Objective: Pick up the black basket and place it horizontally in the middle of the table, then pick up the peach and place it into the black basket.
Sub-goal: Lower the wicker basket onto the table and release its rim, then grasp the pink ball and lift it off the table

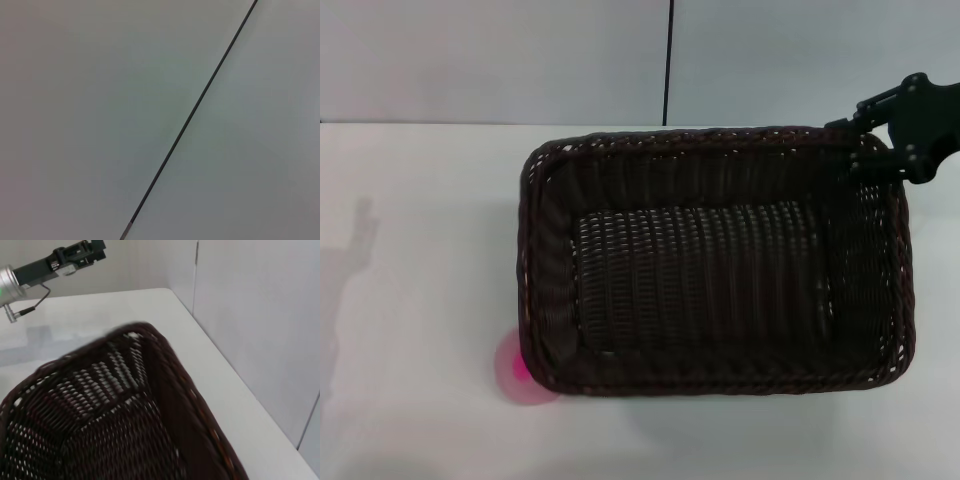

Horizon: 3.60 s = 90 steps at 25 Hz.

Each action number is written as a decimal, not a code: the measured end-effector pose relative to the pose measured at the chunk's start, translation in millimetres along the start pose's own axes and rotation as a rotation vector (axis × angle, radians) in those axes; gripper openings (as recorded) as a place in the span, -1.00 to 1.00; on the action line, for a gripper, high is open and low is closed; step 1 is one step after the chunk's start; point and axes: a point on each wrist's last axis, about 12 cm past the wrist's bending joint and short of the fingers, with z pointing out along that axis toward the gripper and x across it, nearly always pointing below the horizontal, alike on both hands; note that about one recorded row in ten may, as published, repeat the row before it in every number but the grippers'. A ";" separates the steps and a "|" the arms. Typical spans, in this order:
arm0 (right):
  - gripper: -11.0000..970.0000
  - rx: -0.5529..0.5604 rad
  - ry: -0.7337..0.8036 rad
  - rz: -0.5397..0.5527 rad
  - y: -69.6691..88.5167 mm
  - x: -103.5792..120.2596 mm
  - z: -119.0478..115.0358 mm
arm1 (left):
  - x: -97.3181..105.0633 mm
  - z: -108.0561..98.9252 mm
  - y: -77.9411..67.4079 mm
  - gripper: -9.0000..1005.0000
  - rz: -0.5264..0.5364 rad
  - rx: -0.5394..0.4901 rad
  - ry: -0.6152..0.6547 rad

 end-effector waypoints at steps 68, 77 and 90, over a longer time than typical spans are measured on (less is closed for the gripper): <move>-0.15 0.997 -0.858 0.607 90.8 169.6 -32.6 | 22.5 -5.8 -11.8 0.18 0.157 0.856 0.926; -0.15 1.000 -0.853 0.611 93.4 171.4 -31.2 | 23.6 -2.5 -14.3 -0.39 0.166 0.861 0.897; -0.15 1.002 -0.856 0.610 92.8 170.9 -31.1 | -35.0 9.3 -11.2 -0.74 -0.014 1.021 0.750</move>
